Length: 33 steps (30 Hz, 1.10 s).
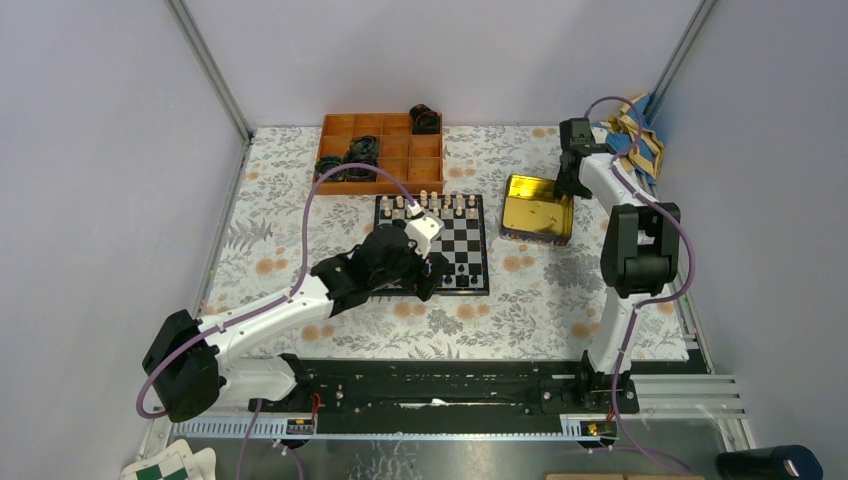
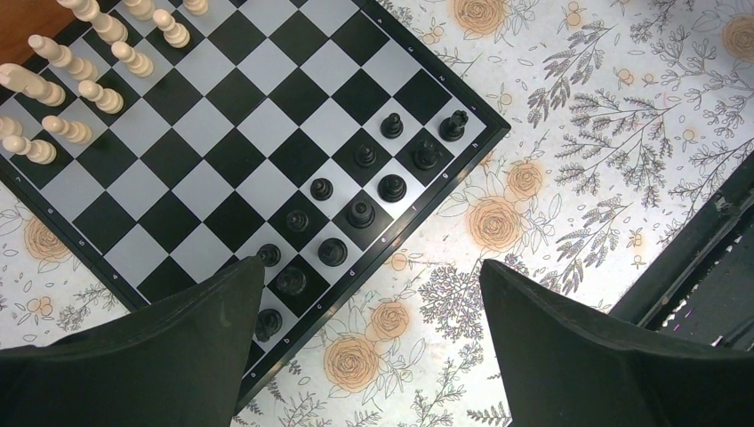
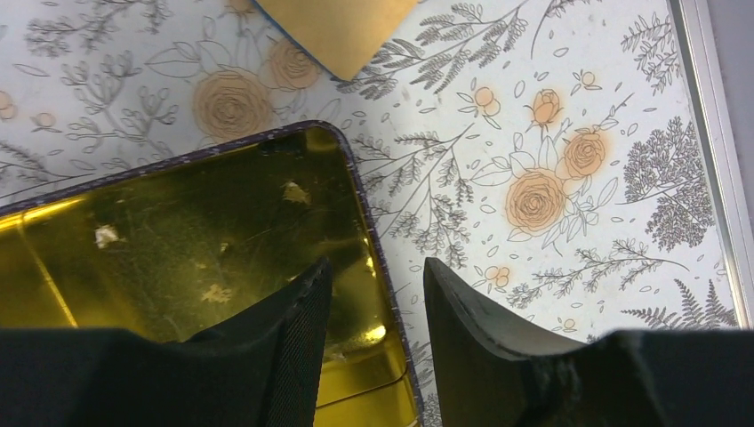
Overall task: Set up the chess pieces on the board
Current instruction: Adjust the storage box at the center of the board.
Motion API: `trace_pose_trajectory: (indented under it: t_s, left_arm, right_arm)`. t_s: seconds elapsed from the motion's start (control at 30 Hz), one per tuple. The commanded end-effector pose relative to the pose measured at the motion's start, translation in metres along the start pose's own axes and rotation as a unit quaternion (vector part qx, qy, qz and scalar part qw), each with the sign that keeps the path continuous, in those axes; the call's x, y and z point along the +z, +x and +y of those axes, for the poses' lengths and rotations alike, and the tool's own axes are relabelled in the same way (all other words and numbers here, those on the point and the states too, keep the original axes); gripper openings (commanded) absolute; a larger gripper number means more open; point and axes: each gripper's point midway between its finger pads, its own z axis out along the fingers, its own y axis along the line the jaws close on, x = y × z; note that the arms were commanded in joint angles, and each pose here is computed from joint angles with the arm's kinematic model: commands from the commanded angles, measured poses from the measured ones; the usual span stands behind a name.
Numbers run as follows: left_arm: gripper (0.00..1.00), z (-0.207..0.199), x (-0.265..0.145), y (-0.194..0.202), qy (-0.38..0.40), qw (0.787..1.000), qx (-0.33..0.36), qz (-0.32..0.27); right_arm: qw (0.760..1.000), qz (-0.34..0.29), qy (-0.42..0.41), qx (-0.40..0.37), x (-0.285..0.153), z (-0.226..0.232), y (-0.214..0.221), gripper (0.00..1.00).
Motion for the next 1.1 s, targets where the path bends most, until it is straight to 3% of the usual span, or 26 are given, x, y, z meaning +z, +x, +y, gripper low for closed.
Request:
trace_pose_trajectory:
  t_s: [0.0,0.2,0.37,0.57,0.83,1.07]
  left_arm:
    - [0.99,-0.001,-0.003,-0.01,0.006,1.0,-0.007,-0.019]
    - [0.99,-0.002,-0.002,-0.008,0.007,1.0,-0.009,-0.015]
    - [0.99,-0.002,-0.003,-0.006,0.007,1.0,-0.015,-0.011]
    - [0.99,-0.002,-0.005,-0.003,0.007,1.0,-0.023,-0.01]
    - [0.99,-0.007,-0.005,0.0,0.019,0.999,-0.028,-0.007]
    - [0.99,-0.011,-0.004,-0.002,0.028,0.999,-0.033,-0.008]
  right_arm:
    - [1.0,0.029,0.006,0.006,0.012,-0.008,0.015,0.49]
    - [0.997,0.078,-0.01,0.013,0.028,-0.006,0.037,0.47]
    - [0.996,0.081,-0.02,0.019,0.032,-0.005,0.042,0.29]
    - [0.999,0.047,-0.02,0.017,0.028,-0.009,0.032,0.0]
    - [0.998,-0.043,-0.028,0.026,0.002,-0.022,0.009,0.0]
    - [0.995,-0.095,0.013,-0.017,-0.022,-0.035,-0.02,0.0]
